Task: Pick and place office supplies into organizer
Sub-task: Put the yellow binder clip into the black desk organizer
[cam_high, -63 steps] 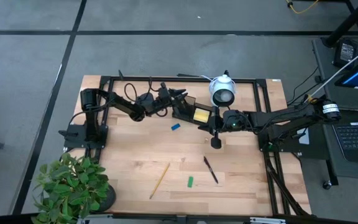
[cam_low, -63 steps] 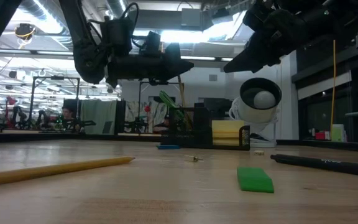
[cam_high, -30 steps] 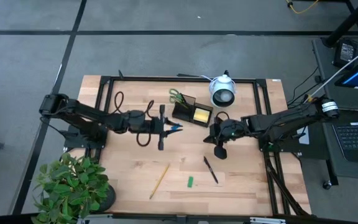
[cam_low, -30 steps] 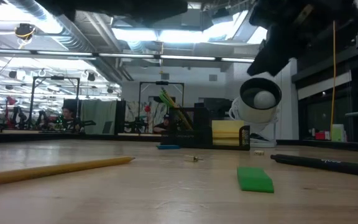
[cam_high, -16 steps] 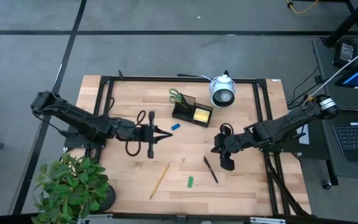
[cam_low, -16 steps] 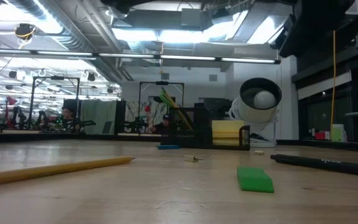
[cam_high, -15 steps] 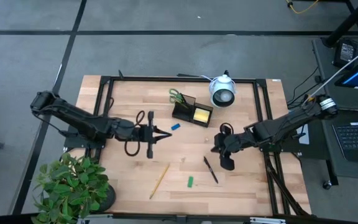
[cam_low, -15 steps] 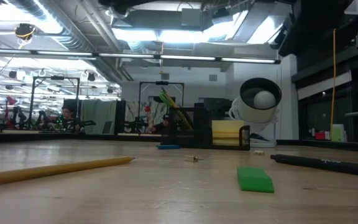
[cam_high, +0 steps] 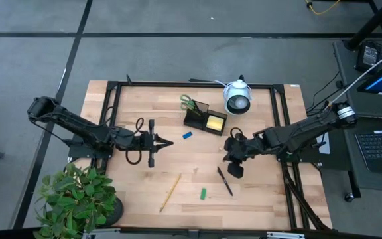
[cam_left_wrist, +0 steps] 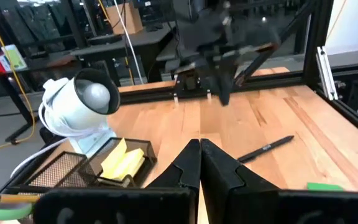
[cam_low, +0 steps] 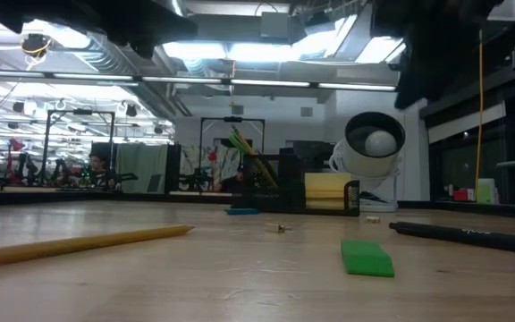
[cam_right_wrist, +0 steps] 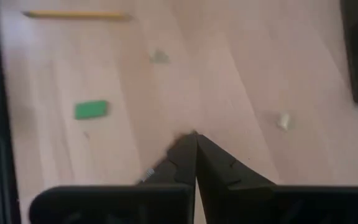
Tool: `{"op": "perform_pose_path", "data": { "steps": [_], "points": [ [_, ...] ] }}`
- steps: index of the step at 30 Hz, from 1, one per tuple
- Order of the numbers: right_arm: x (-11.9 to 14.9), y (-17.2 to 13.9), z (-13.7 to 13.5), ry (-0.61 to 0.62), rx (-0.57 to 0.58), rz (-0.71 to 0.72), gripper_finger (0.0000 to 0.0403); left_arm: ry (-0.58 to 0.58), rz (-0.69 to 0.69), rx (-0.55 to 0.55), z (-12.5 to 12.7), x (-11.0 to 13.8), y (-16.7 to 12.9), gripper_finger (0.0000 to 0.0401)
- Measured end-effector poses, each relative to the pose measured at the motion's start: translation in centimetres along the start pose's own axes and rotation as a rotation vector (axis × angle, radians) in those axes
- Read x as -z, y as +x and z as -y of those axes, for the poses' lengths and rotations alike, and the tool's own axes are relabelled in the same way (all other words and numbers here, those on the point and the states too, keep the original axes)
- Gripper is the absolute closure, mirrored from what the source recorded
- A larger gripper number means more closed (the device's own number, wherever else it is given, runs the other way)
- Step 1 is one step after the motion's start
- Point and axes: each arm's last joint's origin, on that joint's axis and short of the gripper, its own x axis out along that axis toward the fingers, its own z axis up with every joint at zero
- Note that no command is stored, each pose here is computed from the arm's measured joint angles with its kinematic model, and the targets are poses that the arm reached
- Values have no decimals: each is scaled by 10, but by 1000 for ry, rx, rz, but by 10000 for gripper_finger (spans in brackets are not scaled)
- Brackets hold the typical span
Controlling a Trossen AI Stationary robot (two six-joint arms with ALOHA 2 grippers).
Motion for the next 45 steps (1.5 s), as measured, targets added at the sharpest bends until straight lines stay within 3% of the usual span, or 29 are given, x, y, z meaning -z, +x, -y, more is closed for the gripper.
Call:
{"op": "perform_pose_path", "data": {
  "steps": [3, 9, 15, 28, 39, 45],
  "points": [
    [-1, 10, 10, 5, 6, -87, 394, 4, -13, 2, 0, 5, -1, 399],
    [-4, 31, 21, -324, 3, -168, 393, 7, -14, 2, 0, 5, -1, 398],
    [-12, 38, 38, -509, 97, -165, 383, 8, -14, 3, 0, 5, -1, 400],
    [-24, 43, 65, -698, 135, -185, 277, 9, -14, 4, 0, 5, -1, 397],
    [-19, 84, 82, -894, 163, -359, 273, 10, -20, 4, 0, 6, -1, 399],
    [-31, 90, 78, -989, 142, -361, 279, 14, -26, 4, 0, 6, -1, 396]
  ]
}}
